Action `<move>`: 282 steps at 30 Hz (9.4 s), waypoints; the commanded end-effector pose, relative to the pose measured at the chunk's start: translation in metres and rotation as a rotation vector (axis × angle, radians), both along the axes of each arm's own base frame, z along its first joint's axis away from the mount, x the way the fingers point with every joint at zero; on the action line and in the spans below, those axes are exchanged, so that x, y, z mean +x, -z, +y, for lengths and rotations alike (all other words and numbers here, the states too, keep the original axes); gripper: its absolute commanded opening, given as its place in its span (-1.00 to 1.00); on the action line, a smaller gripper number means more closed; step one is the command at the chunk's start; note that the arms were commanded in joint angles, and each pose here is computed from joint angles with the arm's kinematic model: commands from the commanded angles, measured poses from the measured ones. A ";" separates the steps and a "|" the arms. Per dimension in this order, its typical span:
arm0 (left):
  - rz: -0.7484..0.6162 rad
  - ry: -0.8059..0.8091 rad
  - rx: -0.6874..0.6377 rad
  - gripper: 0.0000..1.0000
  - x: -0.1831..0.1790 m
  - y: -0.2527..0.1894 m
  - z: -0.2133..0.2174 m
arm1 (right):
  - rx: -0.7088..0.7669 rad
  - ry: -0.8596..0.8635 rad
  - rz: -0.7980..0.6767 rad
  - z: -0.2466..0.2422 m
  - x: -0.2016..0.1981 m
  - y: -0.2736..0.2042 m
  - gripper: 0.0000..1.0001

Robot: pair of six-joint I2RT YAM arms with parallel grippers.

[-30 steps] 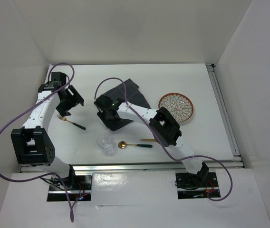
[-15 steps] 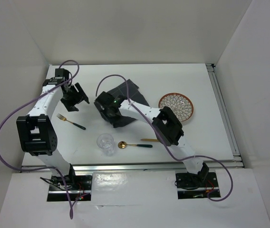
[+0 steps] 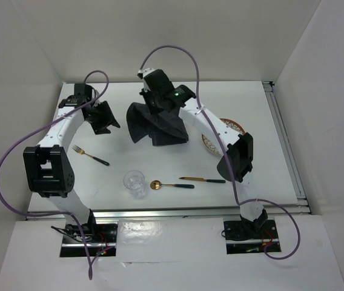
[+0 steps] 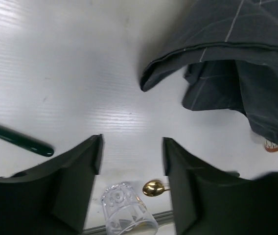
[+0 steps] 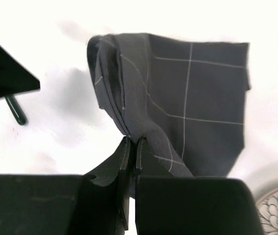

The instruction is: Set the dinner table for one person

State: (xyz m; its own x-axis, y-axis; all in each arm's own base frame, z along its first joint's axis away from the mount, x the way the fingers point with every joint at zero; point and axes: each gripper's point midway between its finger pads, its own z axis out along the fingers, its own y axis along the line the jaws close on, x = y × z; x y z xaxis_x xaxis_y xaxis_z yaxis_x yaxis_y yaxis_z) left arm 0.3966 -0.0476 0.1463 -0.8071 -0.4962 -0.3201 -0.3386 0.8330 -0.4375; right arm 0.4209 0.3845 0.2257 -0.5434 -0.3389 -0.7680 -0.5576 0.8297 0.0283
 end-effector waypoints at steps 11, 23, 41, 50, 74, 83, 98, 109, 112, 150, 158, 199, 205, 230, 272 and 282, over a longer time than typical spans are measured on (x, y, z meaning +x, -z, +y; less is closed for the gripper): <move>-0.113 0.203 0.014 -0.36 0.012 0.019 -0.042 | 0.076 0.004 -0.010 -0.022 0.009 -0.037 -1.00; -0.085 0.226 0.028 0.96 0.017 0.061 -0.049 | 0.095 0.024 0.004 -0.037 0.015 -0.040 -1.00; -0.223 0.340 0.006 0.58 0.058 0.107 -0.074 | 0.151 0.030 0.047 -0.057 0.022 -0.044 -1.00; -0.225 0.332 -0.019 -0.80 0.072 0.103 -0.082 | 0.158 0.055 0.050 -0.065 0.028 -0.044 -1.00; -0.611 0.197 0.176 -1.00 0.061 -0.186 -0.026 | 0.196 0.189 -0.108 -0.141 0.002 -0.130 -1.00; -0.692 0.138 0.228 -1.00 -0.012 -0.246 -0.011 | 0.263 0.193 -0.182 -0.168 -0.053 -0.170 -1.00; -0.787 0.060 0.246 -1.00 0.024 -0.285 -0.004 | 0.313 0.180 -0.167 -0.165 -0.072 -0.170 -1.00; -0.665 0.016 0.235 0.58 0.195 -0.188 -0.015 | 0.374 0.263 0.079 -0.185 0.054 -0.053 -1.00; -0.662 -0.007 0.256 1.00 0.199 -0.179 -0.010 | 0.402 0.333 0.207 -0.205 0.086 0.003 -1.00; 0.228 -0.161 -0.011 0.27 0.042 0.118 0.038 | 0.379 0.341 0.314 -0.212 0.106 0.055 -1.00; 0.081 -0.182 0.098 -1.00 0.073 0.041 0.060 | 0.365 0.345 0.317 -0.214 0.105 0.055 -1.00; 0.277 -0.016 0.090 0.29 -0.001 0.121 0.018 | 0.430 0.381 0.551 -0.180 0.031 0.105 -1.00; 0.267 -0.016 0.090 -1.00 -0.004 0.113 0.017 | 0.415 0.419 0.584 -0.195 -0.004 0.116 -1.00; 0.041 0.077 0.229 0.70 0.007 0.011 -0.010 | 0.312 0.962 0.415 -0.357 -0.084 0.068 0.80; 0.208 0.369 0.278 0.31 0.018 0.146 -0.138 | 0.624 1.270 0.152 -0.453 -0.041 0.028 -1.00; 0.218 0.368 0.234 0.26 0.015 0.149 -0.155 | 0.721 0.881 0.229 -0.361 -0.012 -0.018 -1.00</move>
